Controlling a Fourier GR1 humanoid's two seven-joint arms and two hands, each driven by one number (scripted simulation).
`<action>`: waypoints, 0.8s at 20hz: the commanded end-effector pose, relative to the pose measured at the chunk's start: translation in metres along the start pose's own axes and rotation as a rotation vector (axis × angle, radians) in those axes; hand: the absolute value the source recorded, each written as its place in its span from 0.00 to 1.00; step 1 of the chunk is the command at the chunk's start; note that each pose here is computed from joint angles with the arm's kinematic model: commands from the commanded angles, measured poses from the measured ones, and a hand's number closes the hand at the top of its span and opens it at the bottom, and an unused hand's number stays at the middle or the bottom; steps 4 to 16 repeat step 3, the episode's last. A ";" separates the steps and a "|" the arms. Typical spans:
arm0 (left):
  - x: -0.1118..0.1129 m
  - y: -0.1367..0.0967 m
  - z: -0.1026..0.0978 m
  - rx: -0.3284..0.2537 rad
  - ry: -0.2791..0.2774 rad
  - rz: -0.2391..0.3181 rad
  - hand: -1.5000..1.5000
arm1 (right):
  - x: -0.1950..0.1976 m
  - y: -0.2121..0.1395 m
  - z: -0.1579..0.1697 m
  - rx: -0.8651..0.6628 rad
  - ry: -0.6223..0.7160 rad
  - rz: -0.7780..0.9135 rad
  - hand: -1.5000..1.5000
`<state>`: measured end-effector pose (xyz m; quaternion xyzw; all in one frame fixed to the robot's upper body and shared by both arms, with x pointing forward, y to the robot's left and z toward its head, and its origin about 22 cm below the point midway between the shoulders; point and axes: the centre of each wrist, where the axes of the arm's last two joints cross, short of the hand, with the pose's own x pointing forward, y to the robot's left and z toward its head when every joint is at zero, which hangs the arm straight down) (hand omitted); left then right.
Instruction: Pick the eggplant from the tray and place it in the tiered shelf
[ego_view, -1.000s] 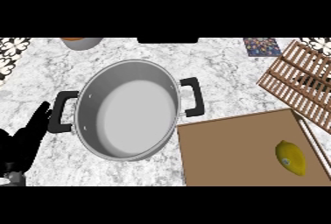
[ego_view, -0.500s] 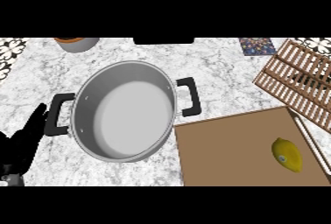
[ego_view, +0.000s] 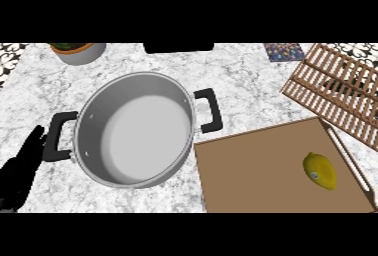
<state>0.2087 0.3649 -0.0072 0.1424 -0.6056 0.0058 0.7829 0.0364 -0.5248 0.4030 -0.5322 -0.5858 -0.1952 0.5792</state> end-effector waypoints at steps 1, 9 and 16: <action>-0.009 0.010 0.004 0.013 0.021 0.011 0.50 | 0.000 -0.061 0.014 0.041 0.006 0.046 0.00; -0.004 0.014 0.004 0.031 0.022 0.011 0.50 | -0.022 -0.076 0.031 0.022 0.010 0.045 0.00; -0.004 0.014 0.004 0.031 0.022 0.011 0.50 | -0.022 -0.076 0.031 0.022 0.010 0.045 0.00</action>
